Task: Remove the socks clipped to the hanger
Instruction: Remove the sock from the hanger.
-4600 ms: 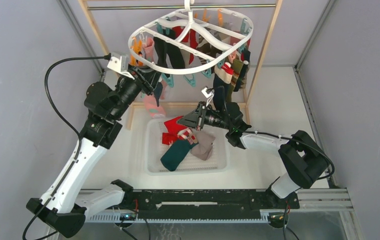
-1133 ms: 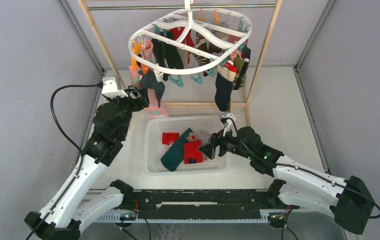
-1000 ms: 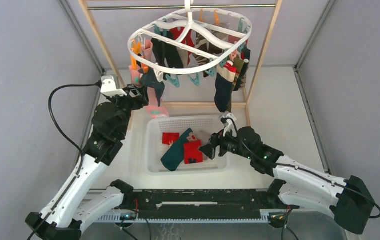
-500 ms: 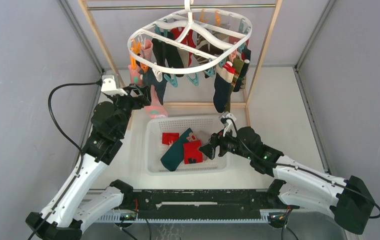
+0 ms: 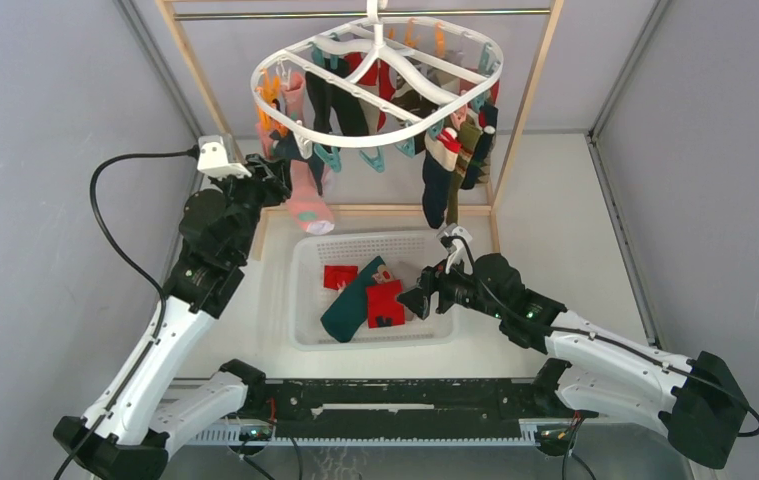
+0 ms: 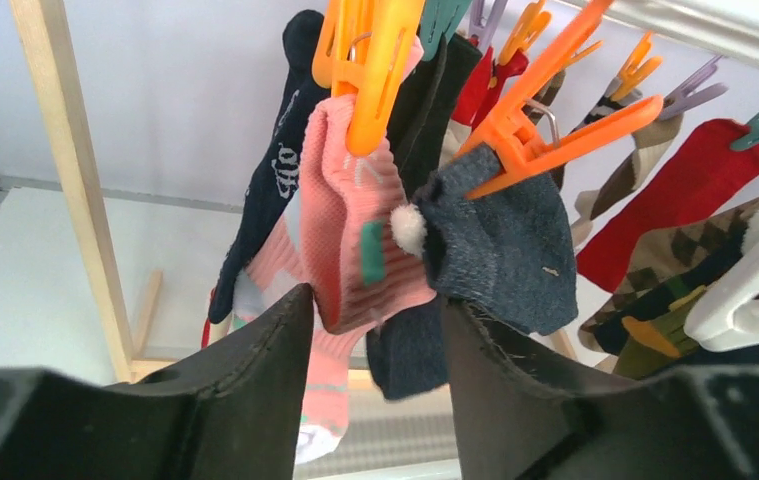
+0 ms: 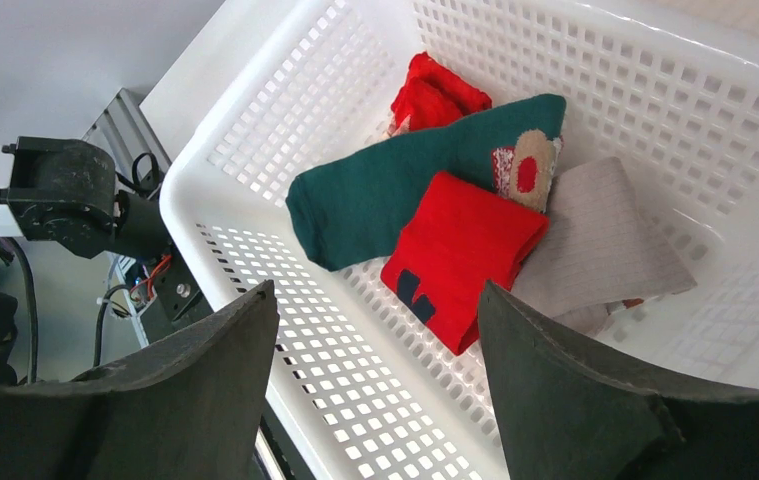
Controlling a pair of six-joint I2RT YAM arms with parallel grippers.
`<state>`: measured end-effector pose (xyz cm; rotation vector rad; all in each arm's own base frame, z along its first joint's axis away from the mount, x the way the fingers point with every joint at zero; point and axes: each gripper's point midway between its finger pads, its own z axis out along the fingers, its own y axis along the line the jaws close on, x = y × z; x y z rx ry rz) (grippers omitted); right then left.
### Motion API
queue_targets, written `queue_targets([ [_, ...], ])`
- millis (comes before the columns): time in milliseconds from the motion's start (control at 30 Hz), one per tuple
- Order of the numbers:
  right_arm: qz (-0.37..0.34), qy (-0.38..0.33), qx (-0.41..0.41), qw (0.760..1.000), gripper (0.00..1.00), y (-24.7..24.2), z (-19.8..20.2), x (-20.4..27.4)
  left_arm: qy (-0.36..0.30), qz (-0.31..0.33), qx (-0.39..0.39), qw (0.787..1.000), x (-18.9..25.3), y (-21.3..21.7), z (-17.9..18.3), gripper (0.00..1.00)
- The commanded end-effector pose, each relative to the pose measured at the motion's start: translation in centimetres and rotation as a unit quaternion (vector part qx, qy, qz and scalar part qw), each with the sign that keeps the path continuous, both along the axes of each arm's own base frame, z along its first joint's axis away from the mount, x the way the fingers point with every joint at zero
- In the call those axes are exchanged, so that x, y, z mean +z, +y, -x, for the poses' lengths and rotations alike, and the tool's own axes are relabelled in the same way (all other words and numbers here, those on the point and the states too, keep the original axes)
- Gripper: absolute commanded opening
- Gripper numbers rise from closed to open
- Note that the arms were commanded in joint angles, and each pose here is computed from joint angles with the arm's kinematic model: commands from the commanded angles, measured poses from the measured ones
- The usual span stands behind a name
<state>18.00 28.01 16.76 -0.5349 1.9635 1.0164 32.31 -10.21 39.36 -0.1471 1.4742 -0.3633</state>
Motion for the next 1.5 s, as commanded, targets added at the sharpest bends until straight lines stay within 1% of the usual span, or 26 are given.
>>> queue_targets([
  [0,-0.008,-0.018,0.002,1.000,0.79,0.1,0.0,0.7,-0.037,0.021,-0.007,0.999,3.5,0.0,0.2,0.48],
  [200,-0.008,-0.017,0.003,1.000,0.79,0.2,-0.1,0.5,-0.034,0.018,-0.012,0.999,3.5,-0.1,0.1,0.18],
  [300,-0.009,-0.017,0.003,1.000,0.80,0.2,-0.1,0.6,-0.026,0.016,-0.020,0.999,3.2,-0.4,0.1,0.07],
  [333,-0.009,-0.017,0.003,1.000,0.80,0.2,-0.1,0.6,-0.025,0.017,-0.022,0.999,3.3,-0.5,0.1,0.05],
  [500,-0.012,-0.020,0.005,1.000,0.80,0.3,-0.2,0.7,-0.019,0.024,-0.042,0.999,3.6,-1.2,0.3,0.02],
  [867,-0.052,-0.051,0.016,0.997,0.80,1.0,-2.0,3.2,0.001,0.055,-0.106,0.993,3.2,-4.0,0.2,0.00],
  [1067,-0.063,-0.103,0.002,0.993,0.80,2.1,-4.5,5.8,0.003,0.065,-0.126,0.990,3.4,-4.9,0.1,0.00],
  [1333,-0.060,-0.172,-0.001,0.983,0.80,4.4,-8.4,7.8,0.008,0.067,-0.151,0.986,3.7,-6.0,0.4,0.00],
  [1467,-0.063,-0.183,0.001,0.981,0.80,5.5,-10.2,8.1,0.006,0.067,-0.166,0.984,4.2,-6.4,0.8,0.00],
])
